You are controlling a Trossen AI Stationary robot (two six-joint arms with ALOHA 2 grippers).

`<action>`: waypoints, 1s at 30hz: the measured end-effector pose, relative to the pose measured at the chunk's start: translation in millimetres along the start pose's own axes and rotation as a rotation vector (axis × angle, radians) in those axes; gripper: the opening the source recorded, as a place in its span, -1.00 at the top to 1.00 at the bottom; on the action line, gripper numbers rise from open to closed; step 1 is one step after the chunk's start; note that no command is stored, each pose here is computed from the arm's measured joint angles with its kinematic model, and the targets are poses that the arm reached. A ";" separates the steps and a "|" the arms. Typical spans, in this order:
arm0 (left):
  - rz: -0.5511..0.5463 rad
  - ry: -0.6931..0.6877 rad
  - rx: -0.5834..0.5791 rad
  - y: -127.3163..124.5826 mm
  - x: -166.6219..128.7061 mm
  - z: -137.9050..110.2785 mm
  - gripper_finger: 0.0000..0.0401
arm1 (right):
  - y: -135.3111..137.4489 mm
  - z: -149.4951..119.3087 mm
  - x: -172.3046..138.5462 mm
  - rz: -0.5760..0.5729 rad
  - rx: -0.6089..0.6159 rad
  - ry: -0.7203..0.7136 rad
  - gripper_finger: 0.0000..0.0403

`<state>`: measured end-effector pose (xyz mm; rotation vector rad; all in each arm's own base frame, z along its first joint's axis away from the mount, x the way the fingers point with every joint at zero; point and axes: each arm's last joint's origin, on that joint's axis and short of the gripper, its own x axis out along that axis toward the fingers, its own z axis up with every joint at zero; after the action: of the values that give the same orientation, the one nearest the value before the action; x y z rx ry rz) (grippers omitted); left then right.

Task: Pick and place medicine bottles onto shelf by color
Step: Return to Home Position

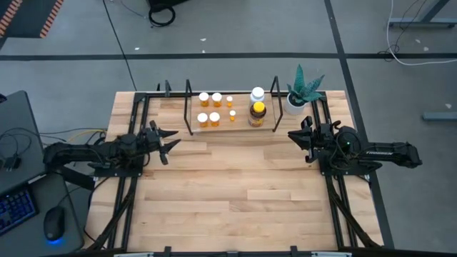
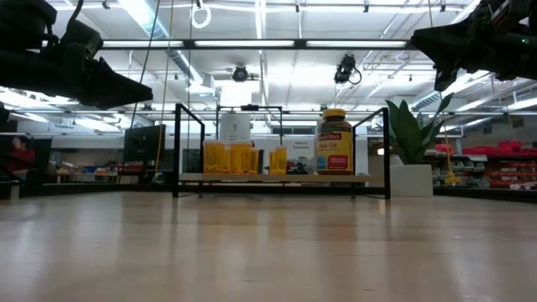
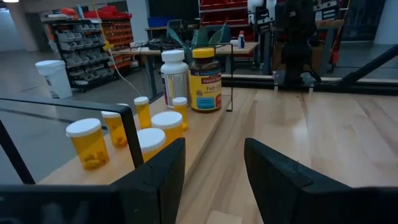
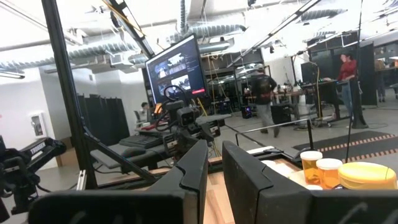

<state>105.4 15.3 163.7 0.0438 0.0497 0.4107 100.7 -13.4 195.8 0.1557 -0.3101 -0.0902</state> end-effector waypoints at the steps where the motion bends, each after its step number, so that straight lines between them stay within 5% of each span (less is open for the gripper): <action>1: -0.001 0.000 0.000 0.0 0.0 0.0 0.14 | 0.0 0.1 0.0 -0.001 0.000 0.000 0.72; 23: -0.002 -0.002 -0.001 0.0 0.0 0.2 0.14 | -0.1 0.0 0.0 -0.001 -0.003 0.000 0.72; 30: -0.002 -0.002 -0.002 0.0 0.0 0.3 0.14 | -0.9 0.2 0.0 -0.028 -0.149 -0.004 0.72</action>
<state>105.4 15.3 164.0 0.0426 0.0469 0.4089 100.5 -14.4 195.9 0.0123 -0.3037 -0.1412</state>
